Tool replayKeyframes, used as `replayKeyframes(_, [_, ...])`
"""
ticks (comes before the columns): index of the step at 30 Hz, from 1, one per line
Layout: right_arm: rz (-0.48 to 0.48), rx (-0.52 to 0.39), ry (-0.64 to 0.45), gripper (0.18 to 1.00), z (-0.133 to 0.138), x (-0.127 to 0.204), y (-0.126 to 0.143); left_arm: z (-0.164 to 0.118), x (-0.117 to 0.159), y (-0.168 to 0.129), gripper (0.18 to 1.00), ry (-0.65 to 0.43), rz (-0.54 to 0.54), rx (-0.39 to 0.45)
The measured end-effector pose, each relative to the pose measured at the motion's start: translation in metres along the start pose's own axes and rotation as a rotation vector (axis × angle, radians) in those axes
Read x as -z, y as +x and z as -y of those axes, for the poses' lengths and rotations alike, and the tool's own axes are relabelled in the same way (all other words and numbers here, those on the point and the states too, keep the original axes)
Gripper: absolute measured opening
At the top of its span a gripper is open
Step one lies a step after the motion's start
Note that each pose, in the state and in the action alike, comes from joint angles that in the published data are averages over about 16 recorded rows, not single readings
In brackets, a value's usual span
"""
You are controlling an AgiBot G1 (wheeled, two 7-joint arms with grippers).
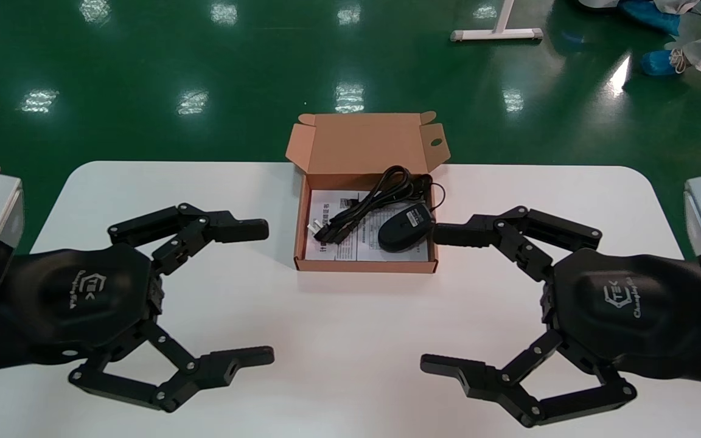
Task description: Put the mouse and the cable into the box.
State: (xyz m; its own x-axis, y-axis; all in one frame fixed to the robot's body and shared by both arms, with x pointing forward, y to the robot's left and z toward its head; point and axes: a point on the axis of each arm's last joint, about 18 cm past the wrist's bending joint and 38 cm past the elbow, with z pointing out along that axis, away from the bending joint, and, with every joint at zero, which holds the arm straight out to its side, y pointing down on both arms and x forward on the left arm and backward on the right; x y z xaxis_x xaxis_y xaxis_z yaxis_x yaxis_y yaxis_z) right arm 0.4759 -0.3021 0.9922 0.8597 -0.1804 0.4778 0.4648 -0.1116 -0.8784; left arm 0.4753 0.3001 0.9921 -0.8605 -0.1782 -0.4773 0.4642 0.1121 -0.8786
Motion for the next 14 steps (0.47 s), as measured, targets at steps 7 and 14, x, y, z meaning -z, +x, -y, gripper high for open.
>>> replayKeyframes(7, [0.0,0.0,0.0,1.001,0.0,0.0,0.0,0.0,0.0,0.0,1.001,0.0,0.0,0.0])
replayKeyframes(14, [0.0,0.0,0.0,1.001,0.0,0.0,0.0,0.0,0.0,0.0,1.001,0.0,0.0,0.0])
